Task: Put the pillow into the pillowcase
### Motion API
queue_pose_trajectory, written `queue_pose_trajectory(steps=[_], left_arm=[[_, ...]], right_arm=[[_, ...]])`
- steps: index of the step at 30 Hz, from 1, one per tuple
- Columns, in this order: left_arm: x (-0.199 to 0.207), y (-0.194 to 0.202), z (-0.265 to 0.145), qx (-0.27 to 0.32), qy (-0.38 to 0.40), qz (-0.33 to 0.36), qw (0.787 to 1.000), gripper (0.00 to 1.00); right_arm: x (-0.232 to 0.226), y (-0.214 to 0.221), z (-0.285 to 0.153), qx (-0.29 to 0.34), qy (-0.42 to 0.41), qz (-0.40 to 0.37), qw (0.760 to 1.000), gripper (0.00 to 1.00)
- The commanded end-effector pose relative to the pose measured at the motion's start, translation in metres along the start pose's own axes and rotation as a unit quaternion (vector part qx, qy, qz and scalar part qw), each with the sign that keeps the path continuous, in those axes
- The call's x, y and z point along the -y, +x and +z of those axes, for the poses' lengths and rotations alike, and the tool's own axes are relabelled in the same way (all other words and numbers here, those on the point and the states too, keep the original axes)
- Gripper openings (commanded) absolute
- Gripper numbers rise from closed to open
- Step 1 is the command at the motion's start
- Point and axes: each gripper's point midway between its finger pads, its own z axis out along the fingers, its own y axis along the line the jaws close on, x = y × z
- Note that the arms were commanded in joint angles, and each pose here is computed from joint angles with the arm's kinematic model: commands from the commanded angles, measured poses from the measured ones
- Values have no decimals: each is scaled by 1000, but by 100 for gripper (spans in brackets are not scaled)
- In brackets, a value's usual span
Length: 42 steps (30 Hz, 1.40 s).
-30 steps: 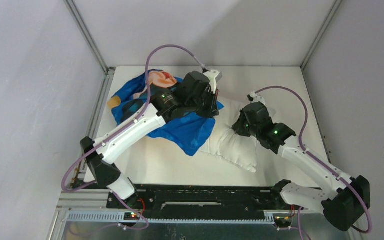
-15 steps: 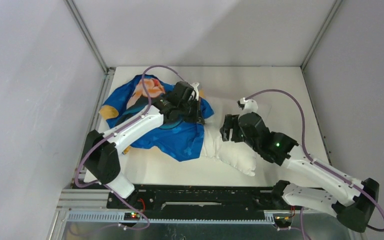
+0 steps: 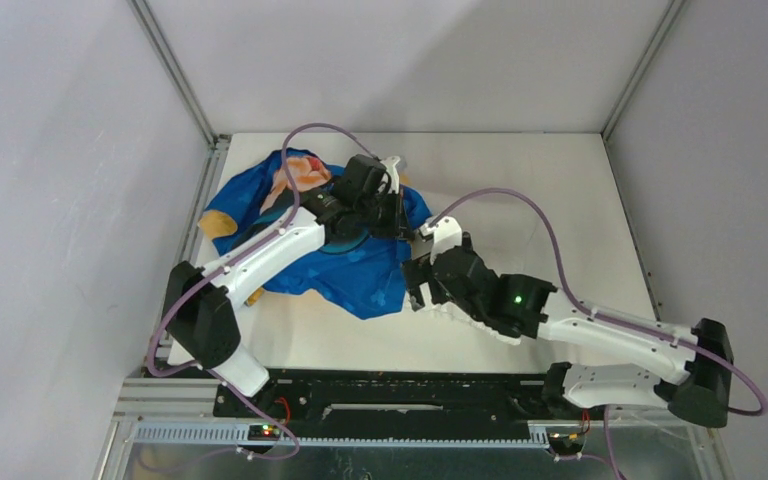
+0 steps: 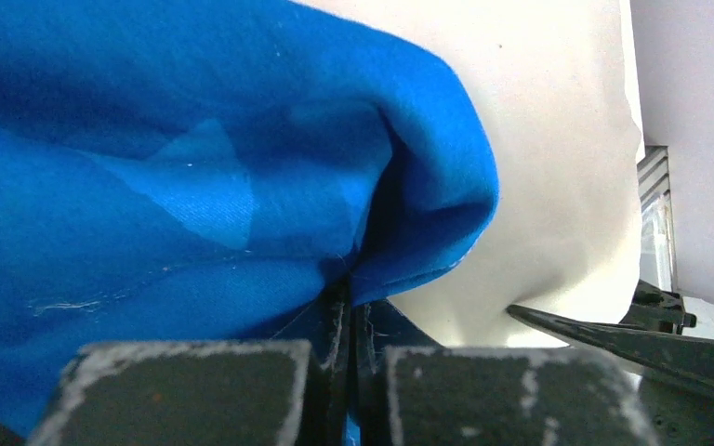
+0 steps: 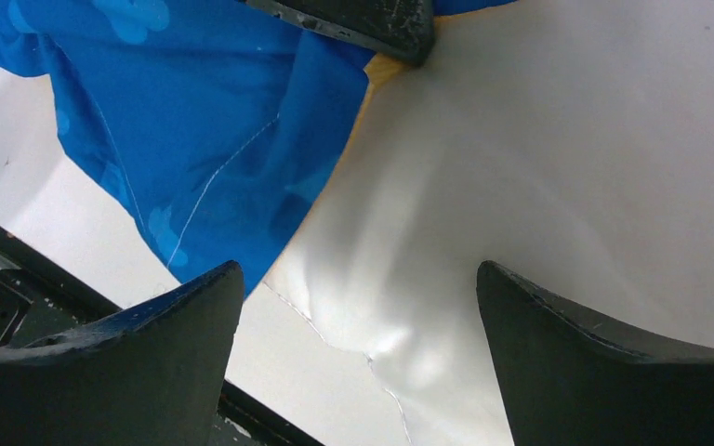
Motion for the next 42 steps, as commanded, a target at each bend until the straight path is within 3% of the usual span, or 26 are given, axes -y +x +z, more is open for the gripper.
queue_pose_trajectory(steps=[1, 7, 9, 11, 14, 15, 19, 24, 27, 30, 37, 42], left_arm=[[22, -28, -21, 44, 33, 20, 998, 0], [34, -31, -28, 50, 51, 22, 997, 0], [38, -36, -37, 62, 50, 22, 997, 0], [38, -45, -48, 81, 38, 24, 996, 2], [41, -61, -65, 103, 24, 31, 994, 14], [46, -72, -75, 120, 23, 37, 992, 22], [66, -116, -129, 205, 13, 54, 977, 53], [104, -155, -242, 339, 33, 80, 937, 73], [105, -147, -284, 374, 20, 86, 923, 74], [84, -119, -288, 371, -11, 80, 925, 69], [-17, -22, -226, 329, -115, -4, 937, 50], [-72, 12, -196, 360, -181, -67, 913, 43]], right_arm=[[-17, -28, 8, 35, -15, 16, 999, 98], [-12, 1, 43, -17, 16, 42, 999, 99], [-5, 12, 56, -36, 36, 50, 998, 93], [-2, 17, 61, -48, 38, 58, 996, 71], [-6, 1, 49, -54, 23, 76, 995, 3], [-12, -14, 40, -49, 5, 88, 995, 0], [-19, -72, 7, -24, -72, 176, 981, 0], [-5, -131, -24, 24, -126, 270, 954, 0], [-5, -160, -40, 51, -167, 326, 929, 0], [-4, -182, -51, 76, -189, 377, 904, 0], [10, -208, -54, 99, -213, 460, 856, 0], [14, -218, -61, 117, -217, 479, 842, 0]])
